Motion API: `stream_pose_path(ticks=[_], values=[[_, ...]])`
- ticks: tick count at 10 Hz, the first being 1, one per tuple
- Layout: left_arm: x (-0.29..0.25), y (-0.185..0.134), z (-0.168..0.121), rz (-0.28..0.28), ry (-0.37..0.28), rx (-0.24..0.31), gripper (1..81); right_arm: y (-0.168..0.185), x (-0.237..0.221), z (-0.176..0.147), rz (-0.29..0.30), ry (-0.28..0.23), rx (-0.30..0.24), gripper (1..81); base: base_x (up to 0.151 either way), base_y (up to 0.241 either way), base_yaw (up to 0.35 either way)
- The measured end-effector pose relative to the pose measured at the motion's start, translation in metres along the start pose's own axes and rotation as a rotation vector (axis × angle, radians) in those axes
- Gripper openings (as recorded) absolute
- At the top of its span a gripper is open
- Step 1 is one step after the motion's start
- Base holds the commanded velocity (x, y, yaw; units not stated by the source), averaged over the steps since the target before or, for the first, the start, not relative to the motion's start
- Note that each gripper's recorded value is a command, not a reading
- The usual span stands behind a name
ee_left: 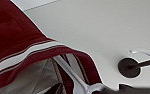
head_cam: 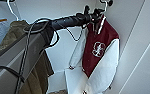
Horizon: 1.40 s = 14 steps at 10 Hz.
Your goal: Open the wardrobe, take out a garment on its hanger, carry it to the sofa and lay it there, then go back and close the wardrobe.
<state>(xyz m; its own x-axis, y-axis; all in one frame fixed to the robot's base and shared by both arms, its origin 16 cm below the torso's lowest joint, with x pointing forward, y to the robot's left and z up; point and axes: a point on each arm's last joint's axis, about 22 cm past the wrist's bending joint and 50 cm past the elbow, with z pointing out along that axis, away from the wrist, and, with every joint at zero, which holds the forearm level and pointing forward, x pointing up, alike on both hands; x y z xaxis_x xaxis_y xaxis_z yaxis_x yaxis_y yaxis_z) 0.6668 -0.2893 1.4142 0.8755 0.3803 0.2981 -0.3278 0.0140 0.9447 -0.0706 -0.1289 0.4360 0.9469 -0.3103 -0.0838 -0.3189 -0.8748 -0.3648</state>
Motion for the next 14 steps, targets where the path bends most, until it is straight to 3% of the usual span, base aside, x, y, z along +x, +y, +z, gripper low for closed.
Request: stream_pose_path(ticks=[4,9,14], values=[[0.001,-0.002,-0.001,-0.004,0.016,-0.006,81.1,0.000,0.000,0.000,0.000,0.000,0.000,81.1,0.000,0.000,0.000],[0.003,0.011,0.000,0.050,0.027,-0.019,81.1,0.000,0.000,0.000,0.000,0.000,0.000,81.1,0.000,0.000,0.000],[-0.025,0.024,0.004,0.061,-0.007,-0.048,81.1,0.000,0.001,0.000,0.000,0.001,0.000,81.1,0.000,0.000,0.000]])
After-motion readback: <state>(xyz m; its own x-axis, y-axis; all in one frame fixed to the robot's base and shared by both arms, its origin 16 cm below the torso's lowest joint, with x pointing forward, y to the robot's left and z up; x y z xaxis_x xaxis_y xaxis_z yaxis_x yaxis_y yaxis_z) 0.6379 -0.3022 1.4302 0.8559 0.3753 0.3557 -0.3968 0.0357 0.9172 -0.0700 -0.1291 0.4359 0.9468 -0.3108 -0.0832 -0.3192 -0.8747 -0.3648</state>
